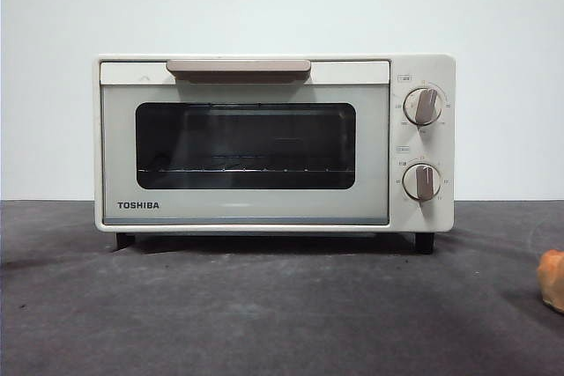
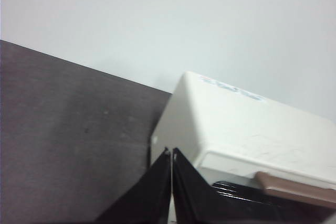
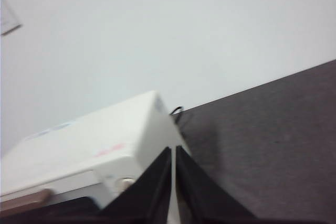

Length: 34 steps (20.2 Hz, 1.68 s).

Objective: The left arm flap open the oven, the right arm pick bread and place it into oven, the left arm flap close the oven

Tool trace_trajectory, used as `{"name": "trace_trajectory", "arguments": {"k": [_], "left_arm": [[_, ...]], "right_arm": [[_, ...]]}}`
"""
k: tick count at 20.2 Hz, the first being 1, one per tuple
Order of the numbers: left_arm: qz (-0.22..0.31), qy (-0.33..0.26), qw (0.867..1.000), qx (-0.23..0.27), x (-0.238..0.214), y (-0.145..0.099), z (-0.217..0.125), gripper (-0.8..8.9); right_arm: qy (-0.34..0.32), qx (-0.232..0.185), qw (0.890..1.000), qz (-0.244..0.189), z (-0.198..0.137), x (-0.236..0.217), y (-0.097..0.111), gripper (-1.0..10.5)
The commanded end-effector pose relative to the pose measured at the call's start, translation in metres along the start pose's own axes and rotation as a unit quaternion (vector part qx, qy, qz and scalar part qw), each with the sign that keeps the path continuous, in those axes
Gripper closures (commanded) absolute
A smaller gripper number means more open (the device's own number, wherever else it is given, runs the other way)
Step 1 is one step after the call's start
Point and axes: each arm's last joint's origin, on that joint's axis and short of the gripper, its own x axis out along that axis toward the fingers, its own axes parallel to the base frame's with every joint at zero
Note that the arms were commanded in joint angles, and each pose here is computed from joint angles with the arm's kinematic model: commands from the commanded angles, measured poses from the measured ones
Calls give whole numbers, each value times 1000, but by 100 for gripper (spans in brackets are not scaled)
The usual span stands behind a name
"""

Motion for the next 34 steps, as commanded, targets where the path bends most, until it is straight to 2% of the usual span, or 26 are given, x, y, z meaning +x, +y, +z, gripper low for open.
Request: {"name": "trace_trajectory", "arguments": {"k": [1, 5, 9, 11, 17, 21, 26, 28, 31, 34], "left_arm": [[-29, 18, 999, 13, 6, -13, 24, 803], [-86, 64, 994, 20, 17, -30, 45, 803], [-145, 117, 981, 46, 25, -45, 57, 803], [-179, 145, 971, 61, 27, -52, 59, 803], [-274, 225, 927, 119, 33, -65, 51, 803], [-300, 238, 910, 158, 31, -69, 45, 803], [-308, 243, 905, 162, 30, -71, 43, 794], [-309, 240, 906, 163, 30, -72, 44, 743], [-311, 231, 907, 164, 30, -72, 45, 582], [-313, 224, 908, 166, 31, -73, 46, 400]], "right_arm": [[24, -8, 999, 21, 22, 1, 12, 938], [81, -30, 995, 51, 44, 5, 26, 938], [144, -64, 983, 91, 61, 11, 37, 938], [172, -77, 975, 114, 65, 14, 40, 938], [227, -99, 952, 179, 65, 22, 46, 938], [245, -126, 939, 207, 61, 21, 48, 938], [247, -127, 936, 215, 60, 21, 50, 938], [246, -127, 937, 215, 61, 21, 50, 936], [245, -128, 937, 215, 61, 21, 50, 909], [243, -129, 938, 214, 61, 21, 50, 763]]}}
